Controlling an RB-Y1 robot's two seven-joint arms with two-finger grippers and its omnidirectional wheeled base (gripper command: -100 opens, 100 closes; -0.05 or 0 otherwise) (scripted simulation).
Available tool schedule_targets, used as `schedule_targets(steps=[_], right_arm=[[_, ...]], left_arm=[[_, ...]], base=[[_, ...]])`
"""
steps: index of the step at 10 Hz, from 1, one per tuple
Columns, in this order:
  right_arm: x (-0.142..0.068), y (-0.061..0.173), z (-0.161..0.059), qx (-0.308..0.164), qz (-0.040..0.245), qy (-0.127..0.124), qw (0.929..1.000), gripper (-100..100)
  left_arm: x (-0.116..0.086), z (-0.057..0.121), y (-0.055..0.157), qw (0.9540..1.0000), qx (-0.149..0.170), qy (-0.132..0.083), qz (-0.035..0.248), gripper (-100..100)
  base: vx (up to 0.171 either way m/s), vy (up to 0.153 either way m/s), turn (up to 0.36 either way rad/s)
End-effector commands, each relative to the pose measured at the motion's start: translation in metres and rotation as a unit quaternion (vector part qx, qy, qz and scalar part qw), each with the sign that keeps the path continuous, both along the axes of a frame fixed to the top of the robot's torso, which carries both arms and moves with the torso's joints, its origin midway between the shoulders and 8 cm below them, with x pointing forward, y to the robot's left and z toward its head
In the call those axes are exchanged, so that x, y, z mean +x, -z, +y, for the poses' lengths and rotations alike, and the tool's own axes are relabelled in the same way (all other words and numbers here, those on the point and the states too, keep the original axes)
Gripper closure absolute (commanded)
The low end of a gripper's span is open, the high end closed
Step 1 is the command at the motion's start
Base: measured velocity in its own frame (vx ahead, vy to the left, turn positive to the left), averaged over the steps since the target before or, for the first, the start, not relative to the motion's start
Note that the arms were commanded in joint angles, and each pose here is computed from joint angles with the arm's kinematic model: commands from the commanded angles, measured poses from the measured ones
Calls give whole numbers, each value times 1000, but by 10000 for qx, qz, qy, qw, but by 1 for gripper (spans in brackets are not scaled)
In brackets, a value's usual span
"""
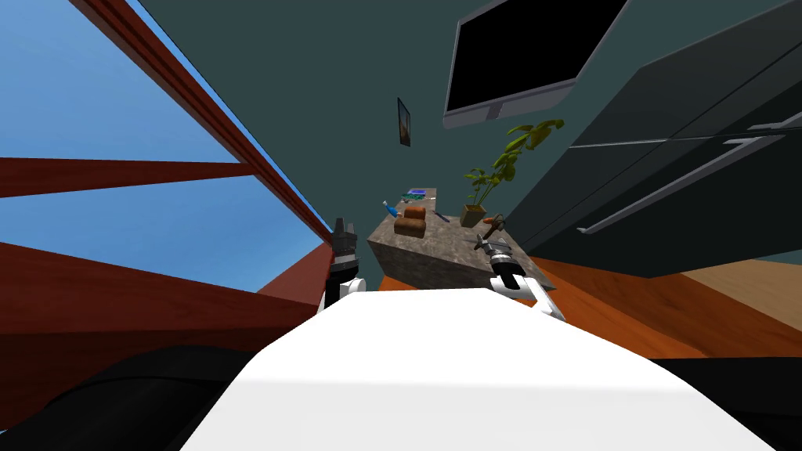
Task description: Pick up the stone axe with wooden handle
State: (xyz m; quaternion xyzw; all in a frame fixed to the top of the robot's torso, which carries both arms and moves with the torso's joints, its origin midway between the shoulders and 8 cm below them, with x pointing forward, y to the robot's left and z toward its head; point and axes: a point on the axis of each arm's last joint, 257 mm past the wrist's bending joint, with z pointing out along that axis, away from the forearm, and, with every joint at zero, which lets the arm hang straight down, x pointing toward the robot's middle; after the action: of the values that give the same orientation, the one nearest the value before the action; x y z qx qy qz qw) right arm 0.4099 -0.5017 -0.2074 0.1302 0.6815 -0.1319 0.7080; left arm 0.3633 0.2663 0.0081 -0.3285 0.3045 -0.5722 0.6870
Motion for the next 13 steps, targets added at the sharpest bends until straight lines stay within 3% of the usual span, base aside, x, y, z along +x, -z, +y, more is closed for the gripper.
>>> schedule_targets(steps=[1,2,3,5,6,8,9,11,12,13], right_arm=[[11,1,-4,-8,-28,-21,10000,-100],[8,15,-8,51,97,24,9999,-100],[23,-1,-16,-97,-27,-30,9999,-100],[25,19,-20,24,124,24,9999,-100],[38,3,-29,-124,3,-16,9999,-100],[42,21,-33,2,134,31,9999,-100],[55,2,-42,-149,-3,-3,9999,-100],[59,20,-45,-10,135,46,9999,-100],[72,3,-55,-130,13,29,9999,-100],[76,13,-56,-34,84,53,9999,-100]], left_arm=[[0,0,0,10000,0,0,0,0],[0,0,0,10000,0,0,0,0],[0,0,0,10000,0,0,0,0],[0,0,0,10000,0,0,0,0],[0,0,0,10000,0,0,0,0],[0,0,0,10000,0,0,0,0],[0,0,0,10000,0,0,0,0],[0,0,0,10000,0,0,0,0],[0,0,0,10000,0,0,1,0],[0,0,0,10000,0,0,0,0]], base=[[-67,34,7],[-31,15,2],[-57,36,17],[-45,27,5],[-62,30,14],[-50,31,6],[-66,44,14],[-42,26,5],[-51,41,19],[-53,33,8]])
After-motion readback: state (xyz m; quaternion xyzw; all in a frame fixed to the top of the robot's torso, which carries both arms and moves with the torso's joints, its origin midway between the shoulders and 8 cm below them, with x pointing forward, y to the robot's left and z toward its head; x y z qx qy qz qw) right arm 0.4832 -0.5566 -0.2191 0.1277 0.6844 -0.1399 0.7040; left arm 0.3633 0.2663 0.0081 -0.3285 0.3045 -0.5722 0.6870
